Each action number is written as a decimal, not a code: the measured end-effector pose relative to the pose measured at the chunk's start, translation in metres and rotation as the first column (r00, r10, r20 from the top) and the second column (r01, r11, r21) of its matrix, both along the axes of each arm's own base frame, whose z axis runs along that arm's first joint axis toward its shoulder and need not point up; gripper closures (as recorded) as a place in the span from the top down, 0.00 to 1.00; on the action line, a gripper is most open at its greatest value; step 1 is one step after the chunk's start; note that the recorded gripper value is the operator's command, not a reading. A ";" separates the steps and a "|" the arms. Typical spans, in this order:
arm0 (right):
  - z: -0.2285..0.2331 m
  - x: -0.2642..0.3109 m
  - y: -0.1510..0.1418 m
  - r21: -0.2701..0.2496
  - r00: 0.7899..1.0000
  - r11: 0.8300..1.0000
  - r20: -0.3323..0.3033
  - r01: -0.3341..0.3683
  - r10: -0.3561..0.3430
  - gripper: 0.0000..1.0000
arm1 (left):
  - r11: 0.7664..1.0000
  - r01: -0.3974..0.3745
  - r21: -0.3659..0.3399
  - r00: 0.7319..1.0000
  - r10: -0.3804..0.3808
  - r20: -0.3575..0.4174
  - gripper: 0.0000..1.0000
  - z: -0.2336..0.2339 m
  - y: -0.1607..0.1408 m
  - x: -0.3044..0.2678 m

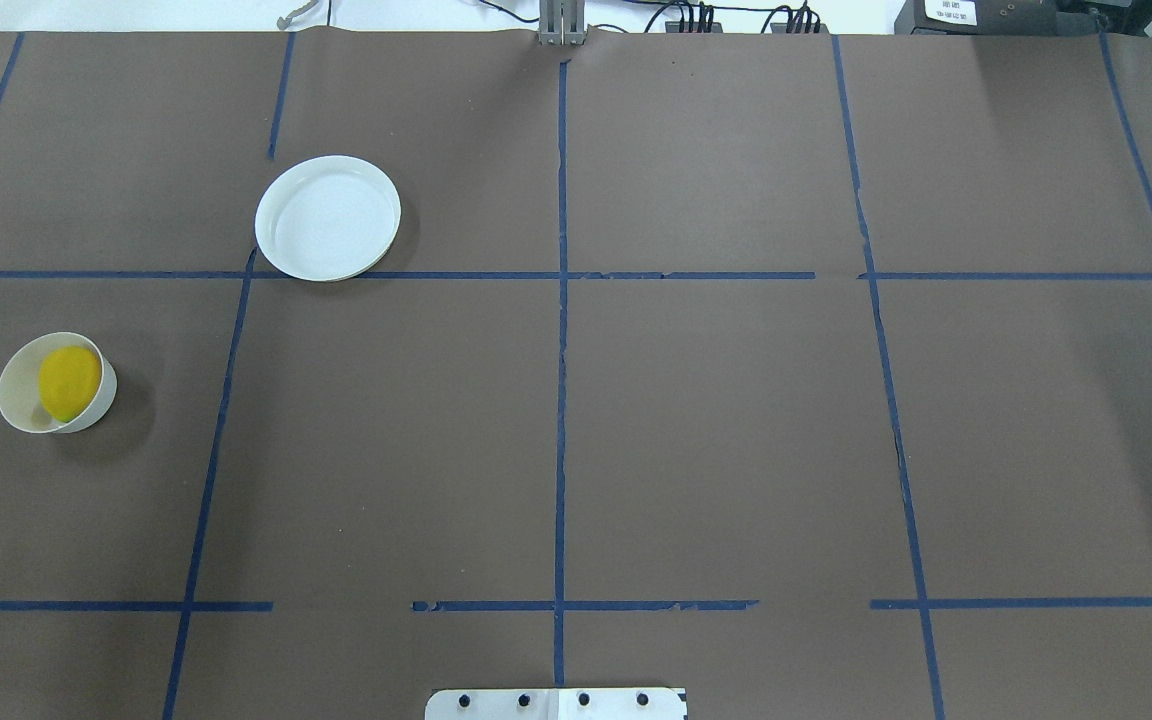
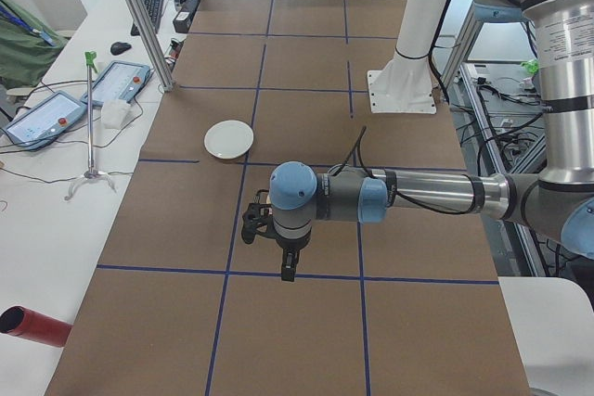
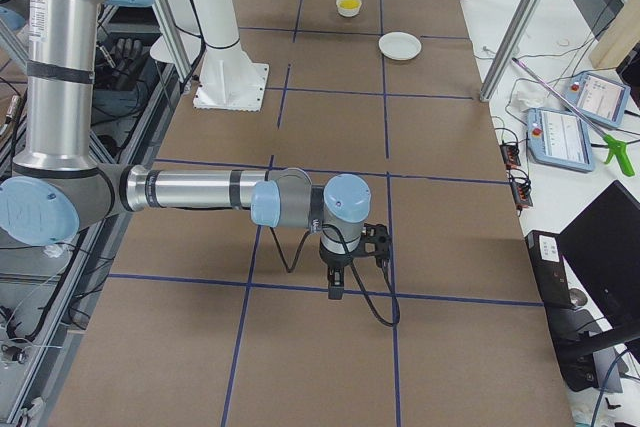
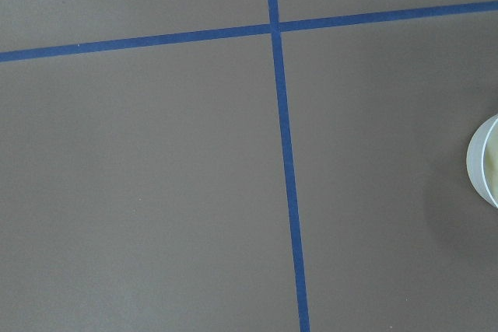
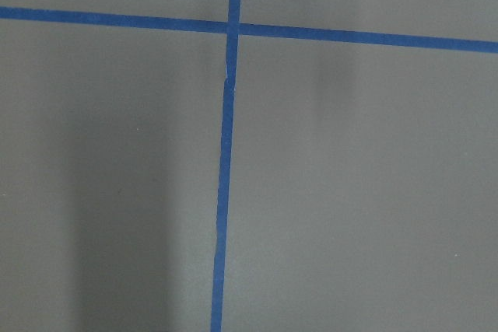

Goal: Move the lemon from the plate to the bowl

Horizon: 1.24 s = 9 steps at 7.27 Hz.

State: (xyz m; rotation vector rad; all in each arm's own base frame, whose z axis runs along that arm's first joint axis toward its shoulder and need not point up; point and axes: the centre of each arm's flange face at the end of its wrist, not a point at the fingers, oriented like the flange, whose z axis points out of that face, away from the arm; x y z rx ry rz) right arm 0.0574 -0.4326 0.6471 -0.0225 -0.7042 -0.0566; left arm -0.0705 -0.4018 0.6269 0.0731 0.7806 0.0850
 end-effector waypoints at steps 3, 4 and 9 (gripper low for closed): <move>0.000 0.000 0.000 0.000 1.000 1.000 0.000 0.000 0.000 1.00 | 1.000 0.001 -0.001 1.000 -0.001 0.000 1.00 0.000 0.000 0.000; 0.000 0.000 0.000 0.000 1.000 1.000 0.000 0.000 0.000 1.00 | 1.000 0.001 0.000 1.000 -0.001 0.000 1.00 0.000 -0.001 0.000; 0.000 0.000 0.000 0.000 1.000 1.000 0.000 0.000 0.000 1.00 | 1.000 0.004 0.002 1.000 -0.004 0.000 1.00 -0.002 -0.003 0.000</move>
